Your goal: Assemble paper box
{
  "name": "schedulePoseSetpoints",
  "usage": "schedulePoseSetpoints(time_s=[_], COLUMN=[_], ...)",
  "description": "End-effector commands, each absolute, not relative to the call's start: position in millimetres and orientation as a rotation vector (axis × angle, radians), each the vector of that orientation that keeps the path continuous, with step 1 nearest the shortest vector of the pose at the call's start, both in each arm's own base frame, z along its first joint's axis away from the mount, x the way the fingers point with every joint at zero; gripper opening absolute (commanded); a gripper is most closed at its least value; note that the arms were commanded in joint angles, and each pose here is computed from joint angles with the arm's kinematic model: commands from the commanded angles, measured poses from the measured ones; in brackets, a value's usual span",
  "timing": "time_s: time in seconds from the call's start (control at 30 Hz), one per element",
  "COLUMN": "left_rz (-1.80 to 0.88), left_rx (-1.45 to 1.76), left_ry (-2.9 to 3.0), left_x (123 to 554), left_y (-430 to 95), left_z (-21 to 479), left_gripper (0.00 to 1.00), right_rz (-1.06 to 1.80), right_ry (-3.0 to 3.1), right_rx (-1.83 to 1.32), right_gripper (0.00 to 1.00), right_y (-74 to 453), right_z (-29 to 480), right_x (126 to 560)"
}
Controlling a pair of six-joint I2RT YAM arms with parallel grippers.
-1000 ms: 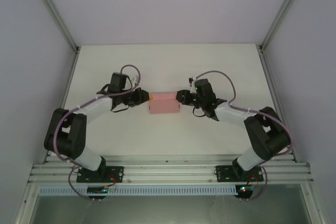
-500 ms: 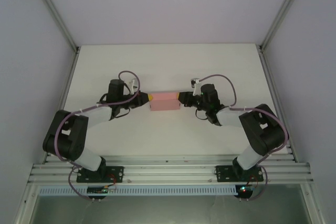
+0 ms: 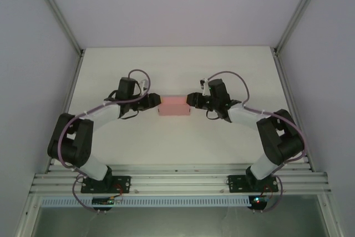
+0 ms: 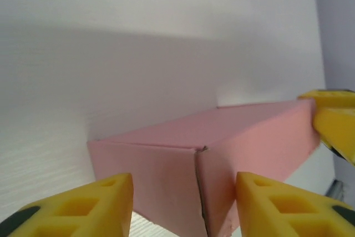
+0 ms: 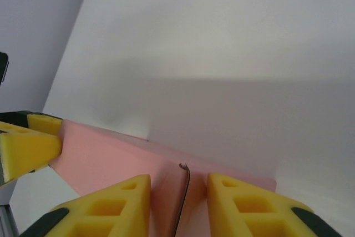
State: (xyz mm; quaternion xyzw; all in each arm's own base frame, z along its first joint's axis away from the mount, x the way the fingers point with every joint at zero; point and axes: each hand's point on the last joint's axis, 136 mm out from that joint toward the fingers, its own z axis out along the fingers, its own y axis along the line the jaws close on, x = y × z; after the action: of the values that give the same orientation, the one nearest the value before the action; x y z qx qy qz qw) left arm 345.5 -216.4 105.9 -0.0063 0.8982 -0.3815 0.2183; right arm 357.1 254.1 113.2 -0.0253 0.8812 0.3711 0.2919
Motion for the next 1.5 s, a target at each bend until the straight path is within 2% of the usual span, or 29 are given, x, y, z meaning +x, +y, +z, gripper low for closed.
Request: schedulePoseSetpoints(time_s=[0.0, 0.07, 0.1, 0.2, 0.3, 0.37, 0.47, 0.57, 0.73, 0.83, 0.97, 1.23, 1.33, 1.47], left_rz=[-0.903, -0.926, -0.93, -0.925, -0.854, -0.731, -0.547, -0.416, -0.301, -0.304, -0.325, -0.353, -0.353, -0.354], left_rx=[-0.049, -0.013, -0.003, 0.044, 0.065, 0.038, -0.022, -0.075, -0.165, -0.204, -0.236, -0.267, -0.268, -0.272], left_ry=[2.65, 2.615, 2.598, 2.536, 2.506, 2.511, 2.509, 2.504, 2.478, 2.443, 2.423, 2.436, 2.453, 2.464], left_x=[333.1, 340.5, 343.8, 353.6, 360.6, 364.9, 365.9, 358.8, 337.5, 326.3, 316.3, 306.7, 304.5, 302.5], left_y=[-203.3, -208.4, -209.8, -212.5, -206.5, -191.6, -163.3, -137.2, -104.4, -95.2, -90.2, -89.5, -89.8, -89.8], left_z=[84.3, 102.2, 110.4, 140.0, 166.1, 177.3, 186.9, 189.0, 187.1, 185.9, 179.3, 166.0, 160.1, 155.2], left_gripper=[0.58, 0.71, 0.75, 1.0, 1.0, 1.0, 1.0, 1.0, 1.0, 1.0, 1.0, 1.0, 1.0, 1.0], right_rz=[0.915, 0.938, 0.95, 0.973, 1.011, 0.999, 0.926, 0.81, 0.482, 0.385, 0.339, 0.283, 0.295, 0.293], right_ry=[2.634, 2.613, 2.597, 2.537, 2.47, 2.424, 2.293, 2.174, 1.977, 1.899, 1.877, 1.936, 1.975, 1.993], right_rx=[-0.01, -0.012, -0.015, -0.033, -0.089, -0.184, -0.507, -0.936, -1.557, -1.773, -1.934, -2.007, -2.066, -2.104], right_gripper=[0.46, 0.55, 0.55, 0.57, 0.72, 0.99, 0.99, 0.99, 0.98, 0.99, 0.99, 0.99, 0.99, 0.88], right_y=[239.6, 243.3, 245.3, 249.3, 253.6, 255.9, 264.5, 279.6, 292.4, 300.0, 312.3, 331.8, 332.6, 333.1], right_z=[80.7, 98.1, 107.7, 136.2, 166.1, 181.5, 208.6, 212.6, 184.7, 166.6, 149.4, 110.2, 95.4, 82.3], right_x=[328.6, 340.2, 345.7, 360.9, 369.9, 372.4, 376.1, 353.4, 324.8, 319.2, 319.9, 343.9, 339.0, 336.0])
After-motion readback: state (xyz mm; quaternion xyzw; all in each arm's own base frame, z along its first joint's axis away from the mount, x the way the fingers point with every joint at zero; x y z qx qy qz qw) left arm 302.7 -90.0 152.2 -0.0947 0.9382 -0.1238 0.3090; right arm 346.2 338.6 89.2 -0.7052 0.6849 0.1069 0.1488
